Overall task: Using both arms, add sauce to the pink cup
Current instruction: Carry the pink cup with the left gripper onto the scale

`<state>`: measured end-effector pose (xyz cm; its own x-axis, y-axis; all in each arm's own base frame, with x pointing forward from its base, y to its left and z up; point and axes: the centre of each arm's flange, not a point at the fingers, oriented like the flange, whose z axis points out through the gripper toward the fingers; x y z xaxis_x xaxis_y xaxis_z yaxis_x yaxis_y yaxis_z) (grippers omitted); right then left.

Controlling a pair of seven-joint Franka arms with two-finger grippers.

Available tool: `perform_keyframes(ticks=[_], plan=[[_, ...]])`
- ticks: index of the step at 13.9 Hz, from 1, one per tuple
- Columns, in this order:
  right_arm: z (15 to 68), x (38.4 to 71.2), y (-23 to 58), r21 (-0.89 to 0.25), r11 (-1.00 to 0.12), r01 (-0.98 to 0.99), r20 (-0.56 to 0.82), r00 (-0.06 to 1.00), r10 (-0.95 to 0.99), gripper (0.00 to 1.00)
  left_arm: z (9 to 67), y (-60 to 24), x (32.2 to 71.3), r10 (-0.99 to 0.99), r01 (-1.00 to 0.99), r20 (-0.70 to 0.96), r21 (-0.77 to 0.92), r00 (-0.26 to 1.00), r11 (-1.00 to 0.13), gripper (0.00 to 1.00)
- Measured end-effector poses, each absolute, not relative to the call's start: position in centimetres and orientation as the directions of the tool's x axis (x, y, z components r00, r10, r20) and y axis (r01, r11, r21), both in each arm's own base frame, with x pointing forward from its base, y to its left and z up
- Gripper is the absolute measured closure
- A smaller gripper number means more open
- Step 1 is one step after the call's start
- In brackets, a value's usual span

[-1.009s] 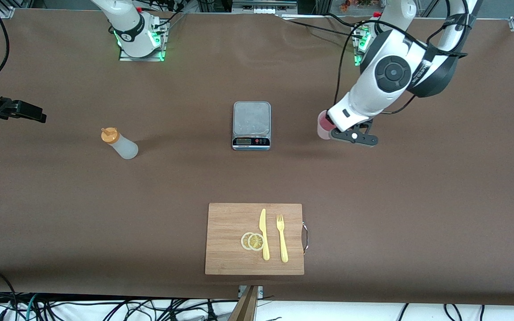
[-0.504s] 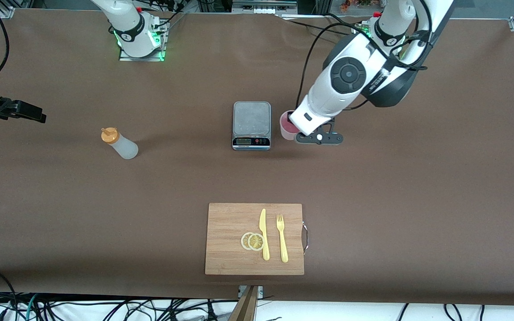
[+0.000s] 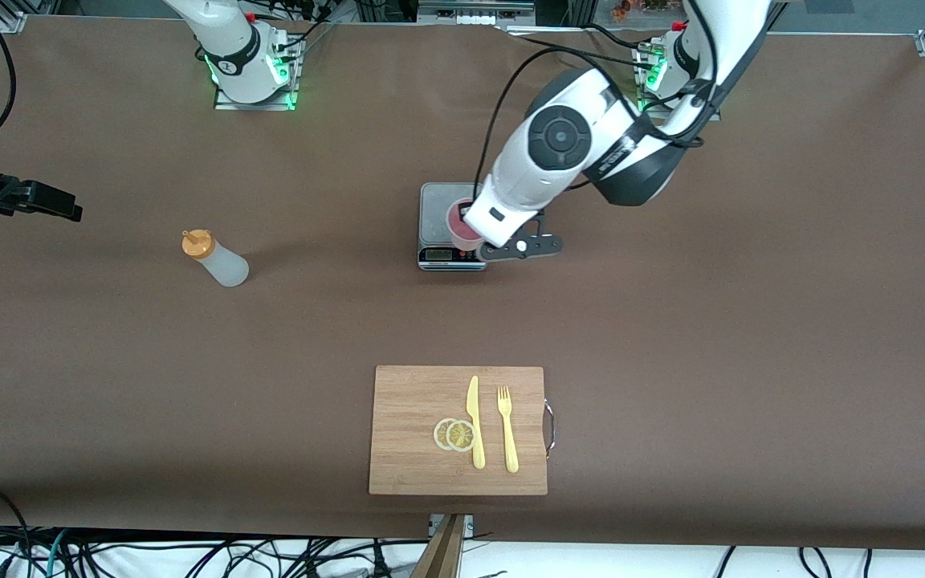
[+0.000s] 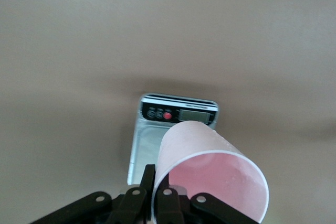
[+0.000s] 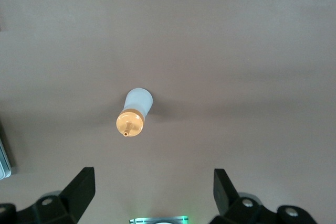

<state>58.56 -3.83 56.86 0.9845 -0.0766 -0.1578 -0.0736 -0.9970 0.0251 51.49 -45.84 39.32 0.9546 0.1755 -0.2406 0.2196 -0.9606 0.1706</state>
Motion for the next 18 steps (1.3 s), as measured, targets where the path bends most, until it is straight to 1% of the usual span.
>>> perform_keyframes(ticks=[3,4,8,10,12,15,18], plan=[[56.9,58.6,-3.8,0.025,-0.997,-0.074,-0.158,0.985,-0.077,0.00,37.7,-49.7,50.4,0.204,0.254,-0.271,0.165,0.941,-0.953,0.95],[56.9,58.6,-3.8,0.025,-0.997,-0.074,-0.157,0.985,-0.077,0.00,36.8,-50.9,49.8,0.201,0.244,-0.259,0.145,0.945,-0.959,0.95],[57.0,58.6,-3.8,0.025,-0.997,-0.073,-0.155,0.985,-0.076,0.00,32.2,-53.7,45.5,0.163,0.170,-0.251,0.003,0.954,-0.986,0.95],[57.0,58.6,-3.8,0.025,-0.997,-0.073,-0.155,0.985,-0.076,0.00,29.5,-53.6,43.4,0.131,0.118,-0.243,-0.067,0.961,-0.991,0.95],[57.0,58.6,-3.8,0.025,-0.997,-0.073,-0.155,0.985,-0.076,0.00,27.8,-53.0,42.0,0.114,0.094,-0.241,-0.096,0.964,-0.991,0.95],[57.0,58.6,-3.9,0.025,-0.997,-0.074,-0.155,0.985,-0.077,0.00,27.2,-52.6,40.6,0.100,0.083,-0.222,-0.086,0.970,-0.993,0.95],[57.0,58.6,-3.9,0.025,-0.997,-0.075,-0.155,0.985,-0.078,0.00,27.3,-52.4,40.3,0.098,0.081,-0.217,-0.087,0.971,-0.993,0.95]])
